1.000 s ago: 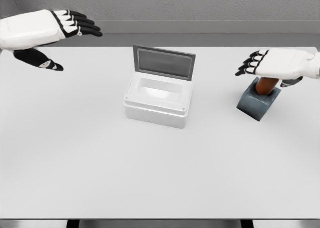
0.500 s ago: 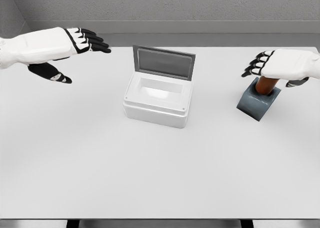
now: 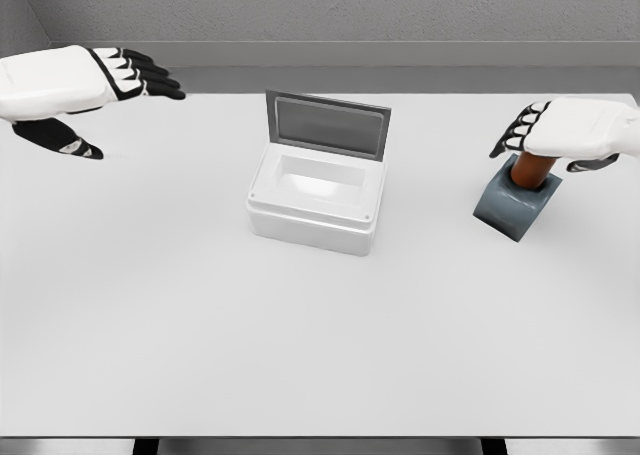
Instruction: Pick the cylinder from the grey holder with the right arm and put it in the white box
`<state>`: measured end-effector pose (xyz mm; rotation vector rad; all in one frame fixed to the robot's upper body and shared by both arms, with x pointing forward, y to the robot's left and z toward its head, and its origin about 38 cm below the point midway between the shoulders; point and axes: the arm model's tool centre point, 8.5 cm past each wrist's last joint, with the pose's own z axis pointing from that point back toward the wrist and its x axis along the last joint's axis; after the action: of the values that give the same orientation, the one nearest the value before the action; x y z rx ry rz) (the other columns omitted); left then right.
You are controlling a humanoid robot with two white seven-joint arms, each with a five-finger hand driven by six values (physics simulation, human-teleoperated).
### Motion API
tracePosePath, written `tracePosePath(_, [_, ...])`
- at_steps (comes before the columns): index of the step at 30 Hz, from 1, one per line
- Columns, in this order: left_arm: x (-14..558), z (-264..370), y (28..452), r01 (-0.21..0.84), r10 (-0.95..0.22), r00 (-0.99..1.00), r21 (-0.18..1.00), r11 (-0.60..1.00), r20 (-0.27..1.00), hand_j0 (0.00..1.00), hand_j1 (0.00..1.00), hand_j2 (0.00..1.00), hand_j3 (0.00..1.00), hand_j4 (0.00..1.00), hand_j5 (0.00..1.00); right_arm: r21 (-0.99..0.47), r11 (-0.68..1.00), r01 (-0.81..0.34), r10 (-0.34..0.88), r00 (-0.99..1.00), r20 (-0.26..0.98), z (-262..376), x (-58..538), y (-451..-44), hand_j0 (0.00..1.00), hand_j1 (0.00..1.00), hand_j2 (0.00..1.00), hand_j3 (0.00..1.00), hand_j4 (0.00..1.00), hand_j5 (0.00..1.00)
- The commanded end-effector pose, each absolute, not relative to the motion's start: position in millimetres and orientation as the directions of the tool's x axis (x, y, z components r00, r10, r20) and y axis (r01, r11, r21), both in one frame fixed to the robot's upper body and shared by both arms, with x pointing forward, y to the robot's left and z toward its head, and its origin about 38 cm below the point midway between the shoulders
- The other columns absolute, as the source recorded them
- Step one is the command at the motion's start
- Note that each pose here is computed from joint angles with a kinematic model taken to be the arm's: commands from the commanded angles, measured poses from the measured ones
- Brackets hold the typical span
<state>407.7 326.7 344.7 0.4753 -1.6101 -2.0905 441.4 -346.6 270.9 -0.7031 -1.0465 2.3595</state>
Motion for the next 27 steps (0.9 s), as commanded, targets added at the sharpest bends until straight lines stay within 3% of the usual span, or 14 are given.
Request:
tracePosePath(1, [400.0,350.0,324.0,0.131,-0.534,-0.846,0.964,-0.232,-0.014,1.0,1.0,1.0,1.0,1.0,1.0,-0.772,-0.601,-0.204,0.593,-0.762,-0.26,270.4,441.5,-346.5,0.85,0.85,0.85,0.85,0.85,0.85])
tracePosePath(15, [409.0,338.6,313.1,0.151,-0.52,-0.854,0.967,-0.204,0.024,1.0,1.0,1.0,1.0,1.0,1.0,-0.768,-0.596,-0.235,0.616,-0.747,-0.25,261.5,448.1,-352.5,0.85,0.85,0.85,0.85,0.85,0.85])
tracePosePath(17, [409.2,338.9,313.1,0.154,-0.52,-0.854,0.968,-0.199,0.029,1.0,1.0,1.0,1.0,1.0,1.0,-0.767,-0.597,-0.234,0.616,-0.747,-0.252,262.1,448.3,-352.5,0.81,0.81,0.81,0.81,0.81,0.81])
tracePosePath(19, [410.5,329.8,302.3,0.169,-0.497,-0.866,0.967,-0.191,0.053,1.0,1.0,1.0,1.0,1.0,1.0,-0.769,-0.593,-0.238,0.621,-0.743,-0.248,262.1,448.9,-354.2,0.57,0.57,0.57,0.57,0.57,0.57])
tracePosePath(27, [411.5,335.0,302.0,0.153,-0.498,-0.866,0.968,-0.198,0.035,1.0,1.0,1.0,1.0,1.0,1.0,-0.774,-0.59,-0.231,0.616,-0.748,-0.247,263.8,448.0,-351.4,0.53,0.53,0.53,0.53,0.53,0.53])
